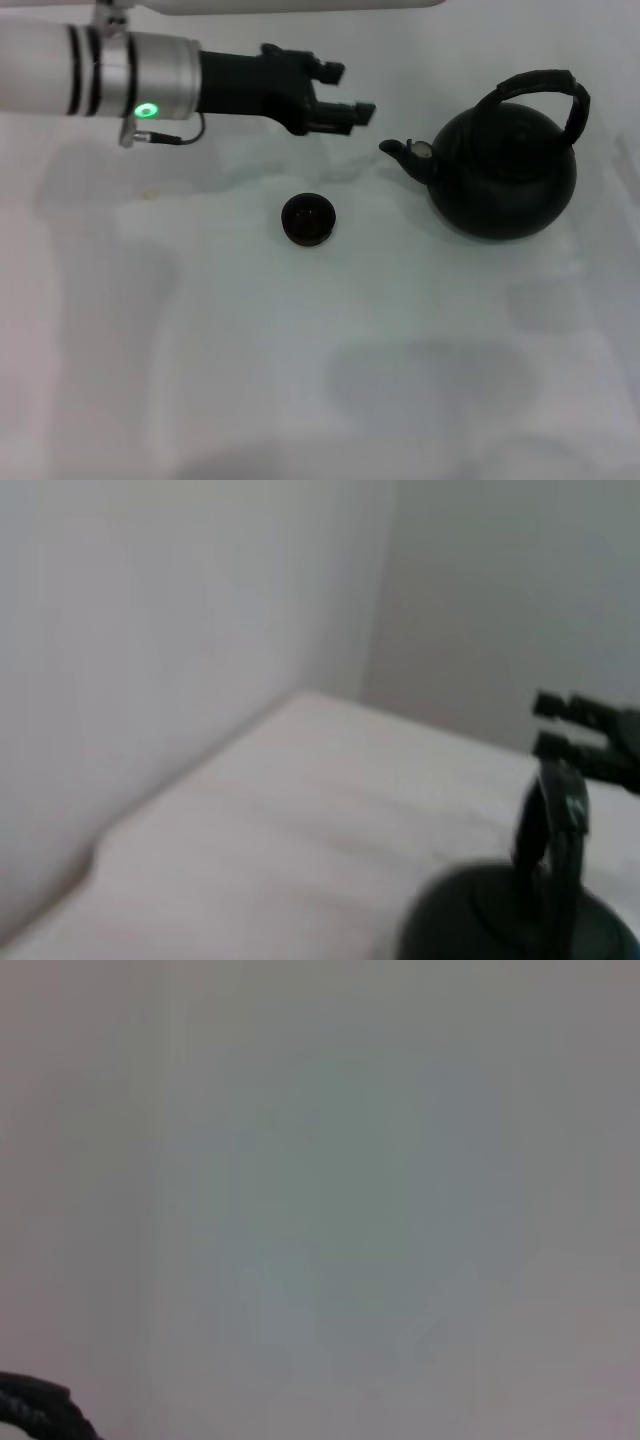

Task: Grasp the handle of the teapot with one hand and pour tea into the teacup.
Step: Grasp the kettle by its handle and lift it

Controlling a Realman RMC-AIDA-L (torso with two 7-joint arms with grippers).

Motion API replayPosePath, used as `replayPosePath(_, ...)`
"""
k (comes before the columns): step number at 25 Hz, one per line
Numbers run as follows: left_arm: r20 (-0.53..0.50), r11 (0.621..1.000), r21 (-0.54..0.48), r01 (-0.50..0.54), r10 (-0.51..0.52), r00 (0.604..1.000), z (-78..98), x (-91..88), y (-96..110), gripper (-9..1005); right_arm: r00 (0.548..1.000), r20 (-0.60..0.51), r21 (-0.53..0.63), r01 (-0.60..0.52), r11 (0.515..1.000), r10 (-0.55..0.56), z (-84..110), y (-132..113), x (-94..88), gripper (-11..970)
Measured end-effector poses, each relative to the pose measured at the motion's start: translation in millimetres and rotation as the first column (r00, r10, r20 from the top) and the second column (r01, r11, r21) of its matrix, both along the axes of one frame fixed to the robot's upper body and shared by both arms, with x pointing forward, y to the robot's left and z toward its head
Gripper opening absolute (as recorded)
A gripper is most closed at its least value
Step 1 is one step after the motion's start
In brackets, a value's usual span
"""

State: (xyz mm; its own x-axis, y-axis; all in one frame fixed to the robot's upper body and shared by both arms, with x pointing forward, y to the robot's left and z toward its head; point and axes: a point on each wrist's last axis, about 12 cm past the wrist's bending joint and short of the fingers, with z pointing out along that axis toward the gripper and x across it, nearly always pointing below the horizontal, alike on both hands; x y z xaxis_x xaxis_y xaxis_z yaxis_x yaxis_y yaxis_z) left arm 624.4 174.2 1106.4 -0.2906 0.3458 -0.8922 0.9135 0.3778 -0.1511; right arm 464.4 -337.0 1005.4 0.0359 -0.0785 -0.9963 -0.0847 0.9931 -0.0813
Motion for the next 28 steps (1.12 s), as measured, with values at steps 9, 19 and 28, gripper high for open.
replayPosePath(9,0.157,0.918,-0.317,-0.24,0.3,0.941,-25.9,-32.3,45,726,0.998,0.059,0.011,-0.01,1.0,0.01,7.1,2,0.0,859)
replayPosePath(19,0.267,0.736,-0.48,-0.477,0.641,0.72,-59.2,-82.6,77,726,0.991,0.124,0.039,-0.05,0.998,0.045,13.7,4,-6.9,838)
replayPosePath(28,0.163,0.552,-0.503,-0.664,0.816,0.555,-82.8,-115.3,98,729,0.991,0.053,0.051,-0.129,0.99,0.126,0.5,16,-26.6,820)
